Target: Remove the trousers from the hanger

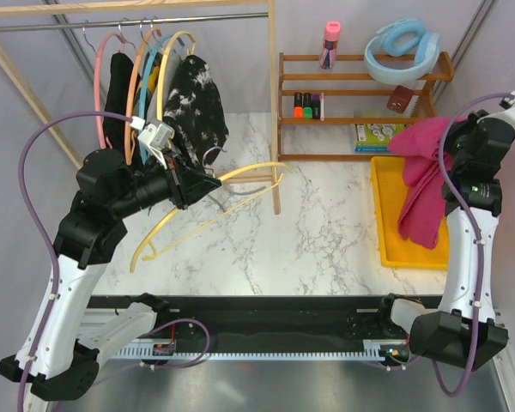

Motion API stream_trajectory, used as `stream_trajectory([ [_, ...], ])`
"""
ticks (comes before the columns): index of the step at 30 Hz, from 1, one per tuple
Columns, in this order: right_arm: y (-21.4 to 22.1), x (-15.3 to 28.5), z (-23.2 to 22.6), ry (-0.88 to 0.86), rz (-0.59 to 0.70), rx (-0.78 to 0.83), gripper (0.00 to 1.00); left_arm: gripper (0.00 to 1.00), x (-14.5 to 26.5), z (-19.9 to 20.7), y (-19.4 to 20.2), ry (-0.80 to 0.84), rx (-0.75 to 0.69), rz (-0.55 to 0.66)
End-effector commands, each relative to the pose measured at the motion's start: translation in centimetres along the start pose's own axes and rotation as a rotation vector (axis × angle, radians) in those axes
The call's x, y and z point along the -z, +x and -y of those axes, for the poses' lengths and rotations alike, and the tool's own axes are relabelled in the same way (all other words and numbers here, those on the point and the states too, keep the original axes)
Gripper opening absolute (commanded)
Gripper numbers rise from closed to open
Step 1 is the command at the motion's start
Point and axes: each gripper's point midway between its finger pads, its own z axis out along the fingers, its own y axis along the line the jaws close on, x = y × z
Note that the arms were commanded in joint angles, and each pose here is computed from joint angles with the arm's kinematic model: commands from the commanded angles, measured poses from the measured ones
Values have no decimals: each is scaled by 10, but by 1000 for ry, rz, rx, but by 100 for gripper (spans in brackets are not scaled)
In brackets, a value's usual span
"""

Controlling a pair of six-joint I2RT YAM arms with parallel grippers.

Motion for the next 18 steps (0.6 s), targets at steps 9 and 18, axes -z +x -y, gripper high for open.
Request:
stream_trajectory([
  [9, 57, 9, 111, 160, 36, -376, 0, 2, 10, 20, -10, 77, -54, 28],
  [18, 209, 25, 185, 276, -225, -508, 0, 2, 5, 17, -3, 87, -44, 6],
])
